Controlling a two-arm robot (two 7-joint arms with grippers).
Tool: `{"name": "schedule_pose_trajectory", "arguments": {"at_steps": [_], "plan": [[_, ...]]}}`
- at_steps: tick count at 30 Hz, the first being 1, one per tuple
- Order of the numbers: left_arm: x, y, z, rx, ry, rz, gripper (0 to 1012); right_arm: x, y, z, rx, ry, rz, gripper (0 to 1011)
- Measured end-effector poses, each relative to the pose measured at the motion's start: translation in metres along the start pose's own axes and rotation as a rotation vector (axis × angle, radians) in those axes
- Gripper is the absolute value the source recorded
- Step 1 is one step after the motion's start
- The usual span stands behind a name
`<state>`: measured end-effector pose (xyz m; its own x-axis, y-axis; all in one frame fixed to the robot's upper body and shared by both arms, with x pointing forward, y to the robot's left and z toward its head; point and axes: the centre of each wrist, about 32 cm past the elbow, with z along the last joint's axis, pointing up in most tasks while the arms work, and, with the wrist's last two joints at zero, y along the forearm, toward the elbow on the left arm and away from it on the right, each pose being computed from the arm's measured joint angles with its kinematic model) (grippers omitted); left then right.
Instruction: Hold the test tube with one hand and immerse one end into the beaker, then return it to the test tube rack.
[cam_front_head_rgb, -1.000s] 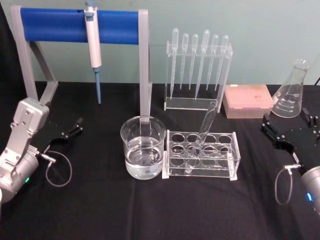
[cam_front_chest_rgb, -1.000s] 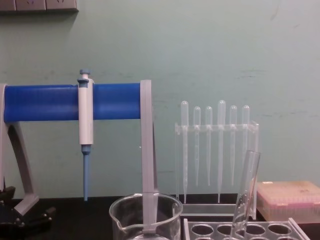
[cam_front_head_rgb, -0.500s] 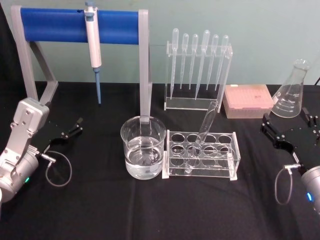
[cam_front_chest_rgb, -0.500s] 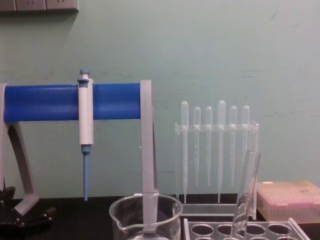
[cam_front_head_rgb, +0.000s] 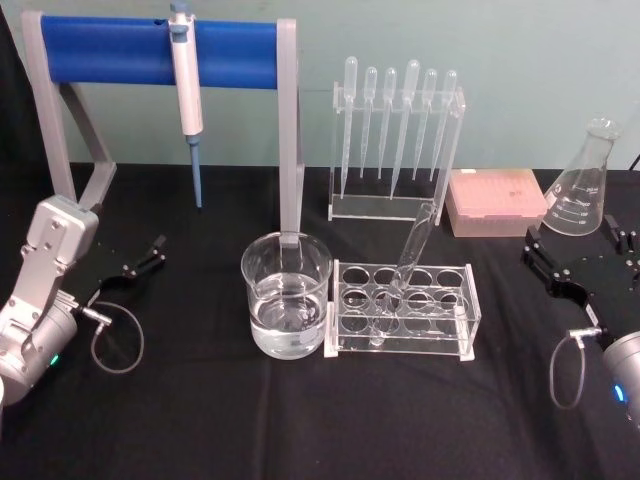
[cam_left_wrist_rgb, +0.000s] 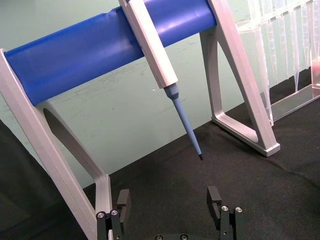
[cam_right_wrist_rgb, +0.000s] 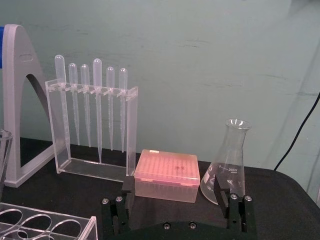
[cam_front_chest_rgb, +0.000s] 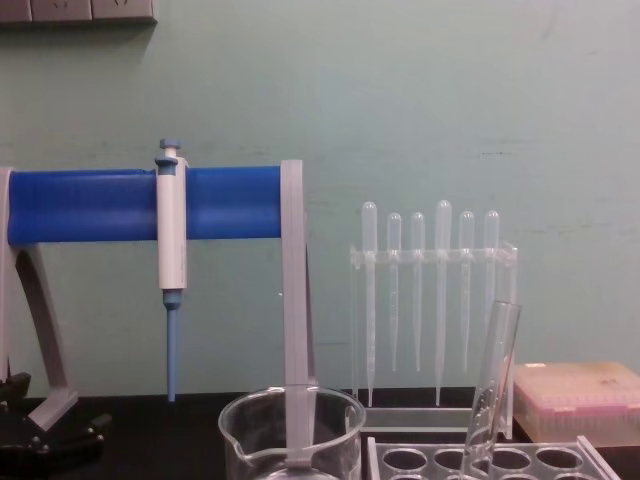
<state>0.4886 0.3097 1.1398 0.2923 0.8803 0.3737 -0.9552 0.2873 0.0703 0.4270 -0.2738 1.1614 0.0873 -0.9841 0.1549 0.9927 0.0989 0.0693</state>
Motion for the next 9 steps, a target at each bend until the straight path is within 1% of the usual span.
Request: {"name": "schedule_pose_trajectory", "arguments": {"at_steps": [9], "plan": [[0.0, 0.0, 0.0, 0.0, 0.0, 0.0, 1000, 0.0, 0.0, 0.0, 0.0, 0.0, 0.0, 1003]]}}
